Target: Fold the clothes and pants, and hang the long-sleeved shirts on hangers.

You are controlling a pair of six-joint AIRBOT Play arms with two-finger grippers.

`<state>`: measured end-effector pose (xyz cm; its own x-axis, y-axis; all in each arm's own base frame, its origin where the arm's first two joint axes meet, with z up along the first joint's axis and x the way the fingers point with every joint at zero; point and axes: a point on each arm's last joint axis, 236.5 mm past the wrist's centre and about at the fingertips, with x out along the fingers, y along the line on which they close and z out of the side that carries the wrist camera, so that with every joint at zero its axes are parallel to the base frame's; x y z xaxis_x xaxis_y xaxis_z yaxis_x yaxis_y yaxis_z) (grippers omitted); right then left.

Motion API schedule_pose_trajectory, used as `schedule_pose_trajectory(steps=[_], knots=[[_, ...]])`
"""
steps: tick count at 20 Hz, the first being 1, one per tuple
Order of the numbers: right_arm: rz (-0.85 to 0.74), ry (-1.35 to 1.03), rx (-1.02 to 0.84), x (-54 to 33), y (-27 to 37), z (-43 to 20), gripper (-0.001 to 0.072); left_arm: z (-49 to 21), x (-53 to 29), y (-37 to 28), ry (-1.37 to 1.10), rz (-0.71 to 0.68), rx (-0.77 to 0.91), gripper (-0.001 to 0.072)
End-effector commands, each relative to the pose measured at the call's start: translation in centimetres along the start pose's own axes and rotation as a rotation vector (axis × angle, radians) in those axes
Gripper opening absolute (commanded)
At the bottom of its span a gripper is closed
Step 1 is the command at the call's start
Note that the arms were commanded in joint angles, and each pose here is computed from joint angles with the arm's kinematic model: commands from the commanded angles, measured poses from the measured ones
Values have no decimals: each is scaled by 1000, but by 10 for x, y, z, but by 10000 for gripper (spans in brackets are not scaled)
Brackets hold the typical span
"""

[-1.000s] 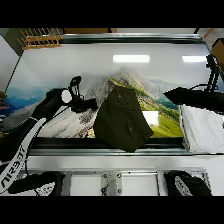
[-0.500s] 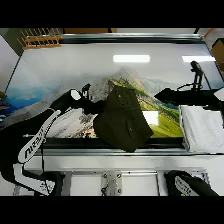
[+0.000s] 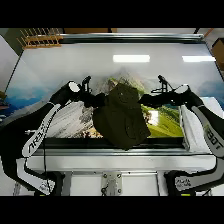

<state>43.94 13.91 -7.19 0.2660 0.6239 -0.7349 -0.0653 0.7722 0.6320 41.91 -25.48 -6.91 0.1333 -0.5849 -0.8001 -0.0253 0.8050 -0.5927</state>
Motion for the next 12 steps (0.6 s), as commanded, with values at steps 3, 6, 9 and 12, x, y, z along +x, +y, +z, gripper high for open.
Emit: schedule_pose_trajectory(steps=[3,6,9,12], knots=[[47,64,-26,53,19,-1,573,-3,-1,-2,20,-3,7,20],[53,55,-36,51,24,3,127,-6,-3,-3,29,-4,9,19],[84,4,-149,19,55,21,28,12,-43,-13,-62,49,111,17],[163,-96,-361,-72,140,39,28,27,-150,-71,-224,88,320,18]])
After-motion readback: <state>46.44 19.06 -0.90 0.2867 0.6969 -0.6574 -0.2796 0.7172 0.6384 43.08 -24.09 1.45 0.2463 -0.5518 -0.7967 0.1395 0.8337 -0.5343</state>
